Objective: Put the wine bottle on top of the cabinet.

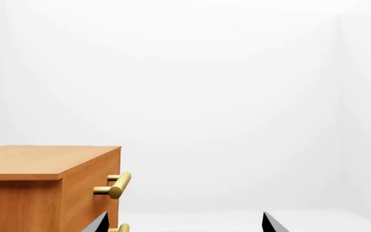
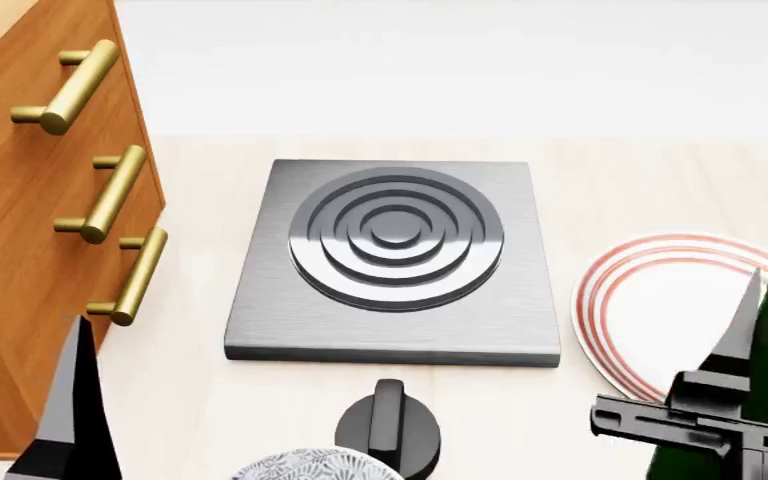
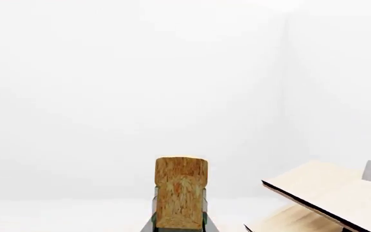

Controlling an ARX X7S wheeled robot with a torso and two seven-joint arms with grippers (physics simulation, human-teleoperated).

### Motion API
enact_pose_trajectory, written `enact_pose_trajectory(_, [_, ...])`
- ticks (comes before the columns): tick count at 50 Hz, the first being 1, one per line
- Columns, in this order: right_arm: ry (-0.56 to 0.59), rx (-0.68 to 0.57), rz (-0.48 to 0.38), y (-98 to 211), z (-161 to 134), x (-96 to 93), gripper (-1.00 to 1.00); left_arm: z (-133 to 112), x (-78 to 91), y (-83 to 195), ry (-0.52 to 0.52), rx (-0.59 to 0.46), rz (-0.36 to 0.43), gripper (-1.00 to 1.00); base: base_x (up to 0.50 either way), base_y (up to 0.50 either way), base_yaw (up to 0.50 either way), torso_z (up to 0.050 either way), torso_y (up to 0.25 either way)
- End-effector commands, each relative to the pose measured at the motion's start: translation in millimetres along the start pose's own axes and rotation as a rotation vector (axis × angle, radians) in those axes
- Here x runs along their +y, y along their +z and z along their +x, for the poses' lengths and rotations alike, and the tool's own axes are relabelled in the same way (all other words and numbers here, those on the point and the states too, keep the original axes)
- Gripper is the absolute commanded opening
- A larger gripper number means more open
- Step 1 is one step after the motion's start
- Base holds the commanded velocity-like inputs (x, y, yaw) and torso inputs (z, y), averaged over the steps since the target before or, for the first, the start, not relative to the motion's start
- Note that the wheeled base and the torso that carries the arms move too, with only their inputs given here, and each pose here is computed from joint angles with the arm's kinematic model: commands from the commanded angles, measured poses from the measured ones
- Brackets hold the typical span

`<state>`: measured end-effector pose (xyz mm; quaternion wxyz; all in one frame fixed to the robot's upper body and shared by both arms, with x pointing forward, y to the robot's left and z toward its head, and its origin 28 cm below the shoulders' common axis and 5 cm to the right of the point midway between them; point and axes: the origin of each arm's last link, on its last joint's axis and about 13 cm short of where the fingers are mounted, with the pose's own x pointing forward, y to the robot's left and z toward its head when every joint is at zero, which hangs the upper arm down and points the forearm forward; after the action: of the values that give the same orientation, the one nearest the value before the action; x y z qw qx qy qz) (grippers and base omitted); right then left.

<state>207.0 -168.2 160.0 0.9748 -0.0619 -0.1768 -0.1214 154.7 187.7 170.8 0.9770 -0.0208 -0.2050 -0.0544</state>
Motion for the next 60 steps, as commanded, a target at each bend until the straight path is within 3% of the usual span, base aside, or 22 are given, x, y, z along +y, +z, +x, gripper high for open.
enact_pose_trajectory(1, [0.083, -0.073, -0.004, 29, 28, 12.5, -1.0, 0, -0.6, -1, -0.004, 0.005, -0.001, 1.0, 0.0, 0.0, 0.0, 0.0, 0.0])
enact_pose_trajectory(10, [0.169, -0.048, 0.121, 39, 41, 27.5, -1.0, 0, -1.7, -2, -0.011, 0.011, -0.004, 1.0, 0.0, 0.0, 0.0, 0.0, 0.001])
enact_pose_trajectory(33, [0.315, -0.024, 0.225, 54, 73, 63.3, -1.0, 0, -6.2, -2, -0.055, 0.045, -0.028, 1.0, 0.0, 0.0, 0.0, 0.0, 0.0])
enact_pose_trajectory(37, [0.334, -0.025, 0.233, 56, 76, 68.8, -1.0, 2, -11.9, -7, -0.108, 0.091, -0.077, 1.0, 0.0, 0.0, 0.0, 0.0, 0.003])
enact_pose_trajectory(43, [0.341, -0.021, 0.245, 55, 78, 71.4, -1.0, 13, -20.9, -8, -0.181, 0.112, -0.068, 1.0, 0.0, 0.0, 0.0, 0.0, 0.0])
enact_pose_trajectory(48, [0.339, -0.015, 0.254, 53, 78, 73.4, -1.0, 17, -32.4, -13, -0.291, 0.154, -0.093, 1.0, 0.0, 0.0, 0.0, 0.0, 0.0])
enact_pose_trajectory(56, [0.348, -0.012, 0.275, 54, 80, 81.8, -1.0, 22, -47.7, -26, -0.383, 0.211, -0.154, 1.0, 0.0, 0.0, 0.0, 0.0, 0.001])
enact_pose_trajectory(60, [0.352, -0.008, 0.291, 53, 80, 86.6, -1.0, 28, -55.7, -27, -0.425, 0.213, -0.148, 1.0, 0.0, 0.0, 0.0, 0.0, 0.0])
